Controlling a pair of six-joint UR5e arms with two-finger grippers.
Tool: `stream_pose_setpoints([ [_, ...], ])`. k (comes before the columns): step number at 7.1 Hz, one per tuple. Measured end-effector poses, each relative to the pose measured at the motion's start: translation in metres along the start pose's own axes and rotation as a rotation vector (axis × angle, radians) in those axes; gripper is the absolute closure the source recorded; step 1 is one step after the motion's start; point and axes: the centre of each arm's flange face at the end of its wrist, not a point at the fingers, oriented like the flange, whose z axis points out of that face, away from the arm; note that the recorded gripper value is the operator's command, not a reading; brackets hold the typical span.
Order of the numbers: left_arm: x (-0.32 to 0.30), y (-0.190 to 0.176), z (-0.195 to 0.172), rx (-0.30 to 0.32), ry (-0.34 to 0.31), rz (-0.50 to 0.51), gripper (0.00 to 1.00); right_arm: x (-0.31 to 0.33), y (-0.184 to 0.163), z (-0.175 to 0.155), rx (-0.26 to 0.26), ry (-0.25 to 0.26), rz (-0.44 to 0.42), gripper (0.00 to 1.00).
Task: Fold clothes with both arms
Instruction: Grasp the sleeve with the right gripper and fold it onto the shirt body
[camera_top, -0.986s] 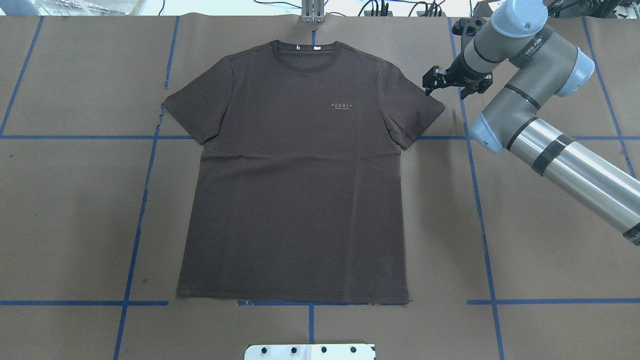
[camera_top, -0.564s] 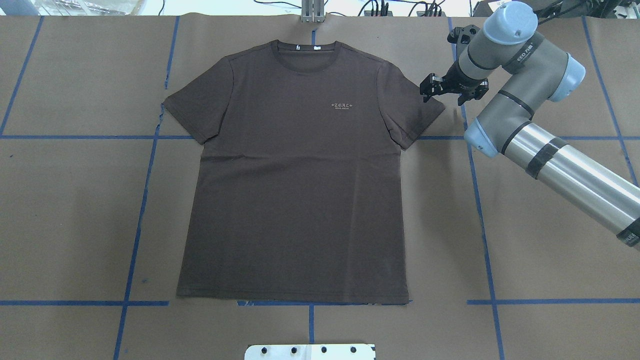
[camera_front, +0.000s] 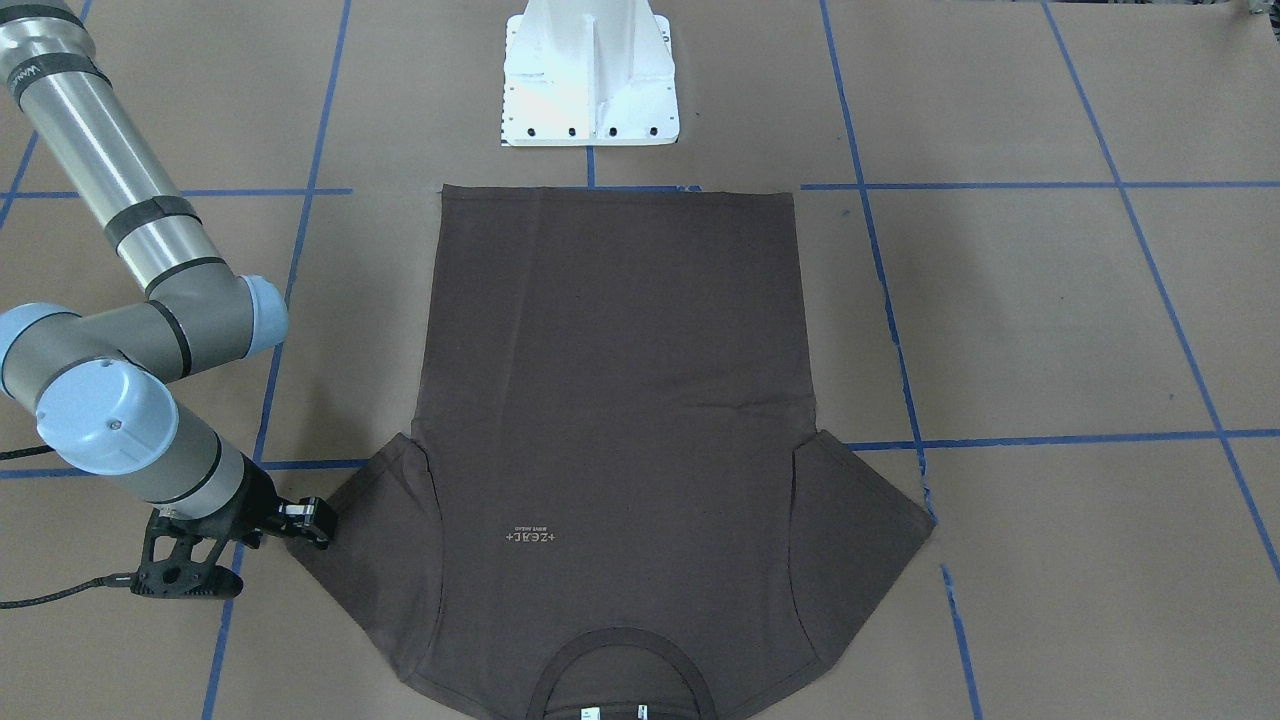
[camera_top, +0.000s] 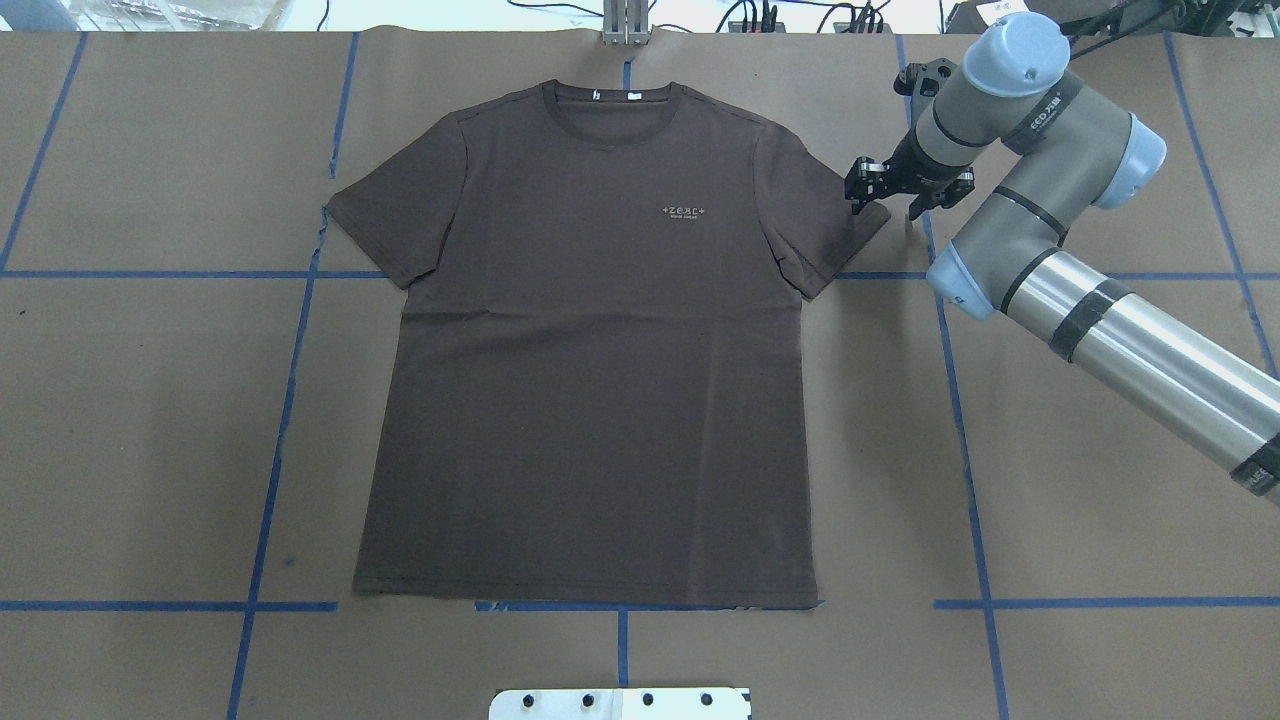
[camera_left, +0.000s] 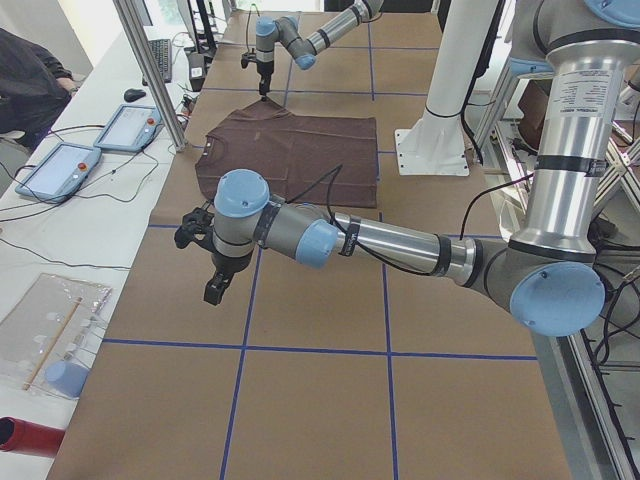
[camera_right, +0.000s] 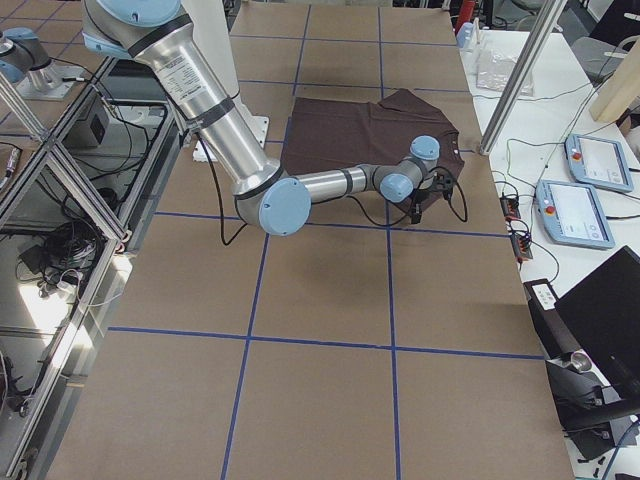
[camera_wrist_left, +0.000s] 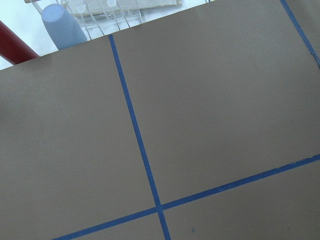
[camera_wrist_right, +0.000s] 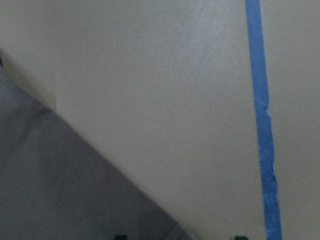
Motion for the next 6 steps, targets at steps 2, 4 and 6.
stream_pose_setpoints([
  [2, -0.0001, 0.0001, 0.0001, 0.0, 0.001, 0.0, 0.0, 0.0006, 0.0001, 0.0024, -0.004, 0.004, 0.001, 0.67],
  [4, -0.0001, -0.0004, 0.0001, 0.0, 0.0, 0.0, 0.0, -0.0011, -0.0006, 0.0019, -0.003, 0.003, -0.002, 1.0],
  [6, -0.0002, -0.0008, 0.0001, 0.0, 0.0, -0.001, 0.0, -0.0082, -0.0021, -0.0011, -0.001, -0.004, -0.011, 1.0],
])
